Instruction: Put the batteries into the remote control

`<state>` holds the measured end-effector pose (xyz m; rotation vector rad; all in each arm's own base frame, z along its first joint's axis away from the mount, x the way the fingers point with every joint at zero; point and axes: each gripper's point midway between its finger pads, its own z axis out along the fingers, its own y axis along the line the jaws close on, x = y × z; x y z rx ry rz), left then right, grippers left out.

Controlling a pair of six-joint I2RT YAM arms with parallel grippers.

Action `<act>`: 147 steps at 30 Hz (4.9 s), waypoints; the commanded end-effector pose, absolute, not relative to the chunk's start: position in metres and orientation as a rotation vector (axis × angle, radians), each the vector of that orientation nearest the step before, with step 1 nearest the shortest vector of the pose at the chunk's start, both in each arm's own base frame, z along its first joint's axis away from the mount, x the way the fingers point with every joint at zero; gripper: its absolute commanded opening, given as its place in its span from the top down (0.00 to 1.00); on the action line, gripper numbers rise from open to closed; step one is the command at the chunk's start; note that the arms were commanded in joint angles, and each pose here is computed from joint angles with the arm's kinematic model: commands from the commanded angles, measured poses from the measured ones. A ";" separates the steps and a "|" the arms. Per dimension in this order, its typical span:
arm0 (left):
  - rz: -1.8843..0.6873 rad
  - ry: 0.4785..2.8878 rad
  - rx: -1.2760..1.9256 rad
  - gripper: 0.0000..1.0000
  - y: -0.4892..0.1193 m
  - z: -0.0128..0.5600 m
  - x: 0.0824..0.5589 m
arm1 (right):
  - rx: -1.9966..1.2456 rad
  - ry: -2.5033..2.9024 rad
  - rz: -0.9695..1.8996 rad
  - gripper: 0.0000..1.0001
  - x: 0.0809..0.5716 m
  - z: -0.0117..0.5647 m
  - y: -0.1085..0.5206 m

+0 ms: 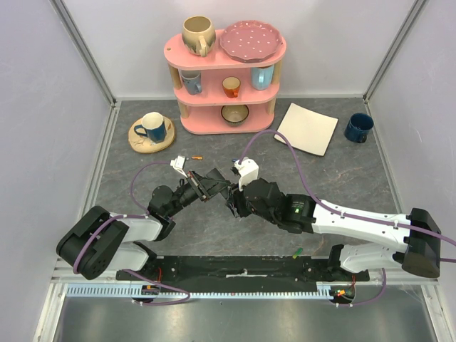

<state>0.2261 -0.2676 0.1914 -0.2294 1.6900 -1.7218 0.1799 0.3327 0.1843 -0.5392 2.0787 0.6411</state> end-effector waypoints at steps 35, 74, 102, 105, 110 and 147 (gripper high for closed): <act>-1.876 1.211 0.015 0.98 -0.259 0.300 0.201 | -0.230 2.028 0.999 0.19 0.194 0.250 0.297; -1.892 1.170 0.063 0.98 -0.260 0.315 0.197 | -0.106 2.106 1.395 0.21 0.198 0.213 0.322; -1.887 1.157 0.059 0.98 -0.258 0.317 0.196 | -0.085 2.113 1.421 0.26 0.197 0.203 0.321; -1.885 1.163 0.057 0.98 -0.258 0.315 0.197 | -0.104 2.102 1.421 0.24 0.196 0.208 0.322; -1.878 1.172 0.054 0.98 -0.258 0.312 0.197 | -0.161 2.050 1.414 0.21 0.197 0.229 0.322; -1.850 1.122 0.081 0.98 -0.254 0.322 0.194 | 0.052 2.124 1.469 0.29 0.208 0.204 0.310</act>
